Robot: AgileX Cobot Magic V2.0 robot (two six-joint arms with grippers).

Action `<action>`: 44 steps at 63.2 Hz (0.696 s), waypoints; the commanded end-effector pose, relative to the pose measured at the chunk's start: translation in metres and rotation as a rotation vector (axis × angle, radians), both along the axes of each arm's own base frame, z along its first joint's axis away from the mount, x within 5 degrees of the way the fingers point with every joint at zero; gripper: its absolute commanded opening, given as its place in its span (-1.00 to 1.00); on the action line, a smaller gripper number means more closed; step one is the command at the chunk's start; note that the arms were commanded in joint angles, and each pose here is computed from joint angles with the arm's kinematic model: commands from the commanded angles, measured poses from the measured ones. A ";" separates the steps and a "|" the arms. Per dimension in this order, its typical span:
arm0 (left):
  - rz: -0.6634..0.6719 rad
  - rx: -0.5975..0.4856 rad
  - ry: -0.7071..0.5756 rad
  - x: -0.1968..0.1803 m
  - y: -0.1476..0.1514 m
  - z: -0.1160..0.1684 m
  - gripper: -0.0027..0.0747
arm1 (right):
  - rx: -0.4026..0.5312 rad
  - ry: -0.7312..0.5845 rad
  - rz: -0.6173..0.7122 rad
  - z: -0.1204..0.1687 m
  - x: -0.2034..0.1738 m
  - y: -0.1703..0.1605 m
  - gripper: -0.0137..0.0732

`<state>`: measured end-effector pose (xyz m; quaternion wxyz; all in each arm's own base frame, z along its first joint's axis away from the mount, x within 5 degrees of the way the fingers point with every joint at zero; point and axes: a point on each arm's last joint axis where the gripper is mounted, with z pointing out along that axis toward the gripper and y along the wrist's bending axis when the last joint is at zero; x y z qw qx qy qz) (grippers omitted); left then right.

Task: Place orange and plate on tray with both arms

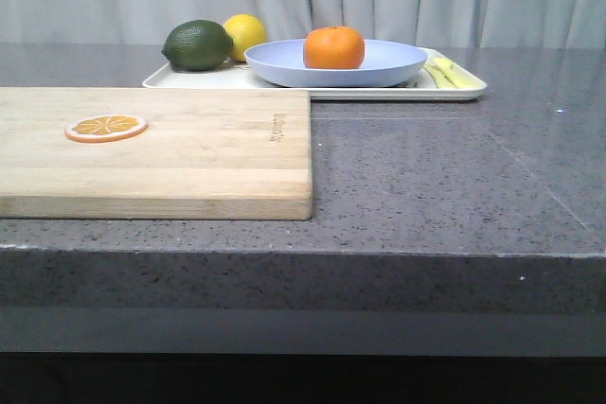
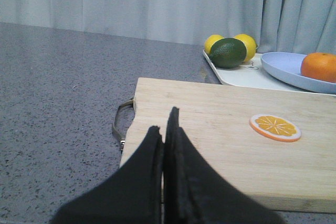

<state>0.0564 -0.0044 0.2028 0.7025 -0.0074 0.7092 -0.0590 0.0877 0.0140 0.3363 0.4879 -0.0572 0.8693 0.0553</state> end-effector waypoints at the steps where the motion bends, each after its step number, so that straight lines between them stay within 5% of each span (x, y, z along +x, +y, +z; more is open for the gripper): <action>1: 0.008 -0.024 -0.080 -0.001 0.001 0.000 -0.98 | 0.001 -0.092 -0.014 0.013 0.003 -0.001 -0.96; 44: 0.008 -0.024 -0.080 -0.001 0.001 0.000 -0.98 | -0.013 -0.179 -0.024 0.015 -0.012 -0.003 -0.96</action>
